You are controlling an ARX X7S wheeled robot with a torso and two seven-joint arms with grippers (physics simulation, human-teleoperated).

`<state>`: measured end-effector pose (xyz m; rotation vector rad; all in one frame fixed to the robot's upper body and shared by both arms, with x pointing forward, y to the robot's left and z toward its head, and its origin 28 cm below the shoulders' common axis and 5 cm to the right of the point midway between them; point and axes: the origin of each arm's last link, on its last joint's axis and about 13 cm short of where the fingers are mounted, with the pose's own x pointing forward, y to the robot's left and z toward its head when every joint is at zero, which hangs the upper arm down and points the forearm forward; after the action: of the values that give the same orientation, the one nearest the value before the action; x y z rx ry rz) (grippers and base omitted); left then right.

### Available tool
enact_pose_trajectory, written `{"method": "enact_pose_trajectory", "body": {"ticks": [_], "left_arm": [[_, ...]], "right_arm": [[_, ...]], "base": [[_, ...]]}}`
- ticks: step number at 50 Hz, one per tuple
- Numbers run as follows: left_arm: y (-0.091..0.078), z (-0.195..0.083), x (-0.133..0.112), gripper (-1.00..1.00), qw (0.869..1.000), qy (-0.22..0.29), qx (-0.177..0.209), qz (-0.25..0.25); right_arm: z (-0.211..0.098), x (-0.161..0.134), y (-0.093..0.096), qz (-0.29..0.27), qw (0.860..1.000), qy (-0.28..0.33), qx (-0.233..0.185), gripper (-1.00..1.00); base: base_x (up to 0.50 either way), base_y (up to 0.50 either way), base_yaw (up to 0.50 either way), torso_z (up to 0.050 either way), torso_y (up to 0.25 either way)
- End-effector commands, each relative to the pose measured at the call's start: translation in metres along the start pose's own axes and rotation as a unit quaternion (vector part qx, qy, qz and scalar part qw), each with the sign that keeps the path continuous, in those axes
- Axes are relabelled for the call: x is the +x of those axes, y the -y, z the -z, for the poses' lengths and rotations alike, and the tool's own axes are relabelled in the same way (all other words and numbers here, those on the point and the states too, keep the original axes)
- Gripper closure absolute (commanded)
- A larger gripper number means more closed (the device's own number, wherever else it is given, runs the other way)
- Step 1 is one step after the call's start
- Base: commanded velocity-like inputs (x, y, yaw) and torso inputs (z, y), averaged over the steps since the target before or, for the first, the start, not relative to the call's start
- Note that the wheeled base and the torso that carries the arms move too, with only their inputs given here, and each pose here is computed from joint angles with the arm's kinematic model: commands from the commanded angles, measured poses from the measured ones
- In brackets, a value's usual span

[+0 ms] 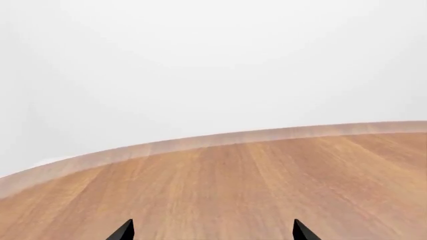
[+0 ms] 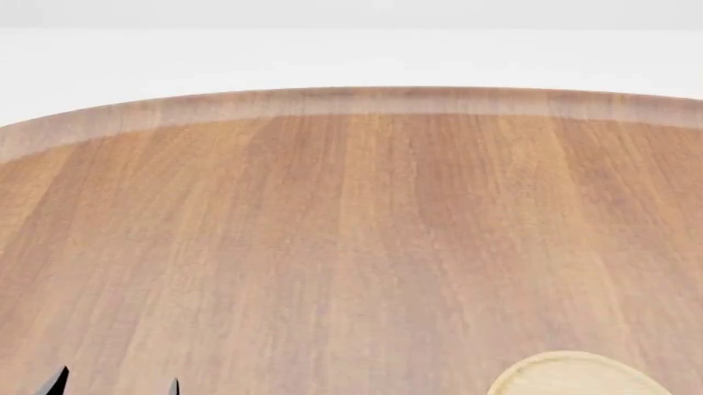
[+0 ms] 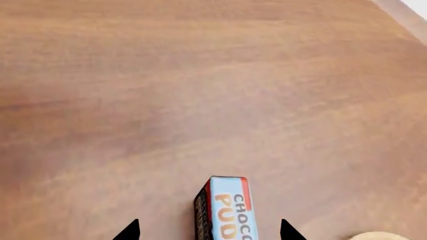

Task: Put the chocolate pudding to the left of the plate.

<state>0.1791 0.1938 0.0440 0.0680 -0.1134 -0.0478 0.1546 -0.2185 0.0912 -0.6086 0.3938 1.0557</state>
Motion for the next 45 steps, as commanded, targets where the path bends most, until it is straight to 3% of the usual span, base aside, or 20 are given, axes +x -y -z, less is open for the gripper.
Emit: {"method": "enact_pose_trajectory", "body": {"ticks": [1, 25, 45], "left_arm": [[0.001, 0.0, 0.0, -1.0, 1.0, 0.0, 0.002, 0.001], [0.002, 0.001, -0.001, -1.0, 1.0, -0.001, 0.003, 0.006], [0.004, 0.002, -0.002, -1.0, 1.0, -0.002, 0.006, 0.011]], "right_arm": [[0.007, -0.005, -0.001, 0.011, 1.0, -0.003, 0.01, -1.0], [0.027, -0.011, 0.004, 0.041, 0.998, -0.002, 0.041, -1.0], [0.044, 0.007, 0.001, 0.036, 0.997, 0.018, 0.061, -1.0]], "base": [[0.0, 0.0, 0.0, 0.0, 0.0], [0.0, 0.0, 0.0, 0.0, 0.0], [0.0, 0.0, 0.0, 0.0, 0.0]]}}
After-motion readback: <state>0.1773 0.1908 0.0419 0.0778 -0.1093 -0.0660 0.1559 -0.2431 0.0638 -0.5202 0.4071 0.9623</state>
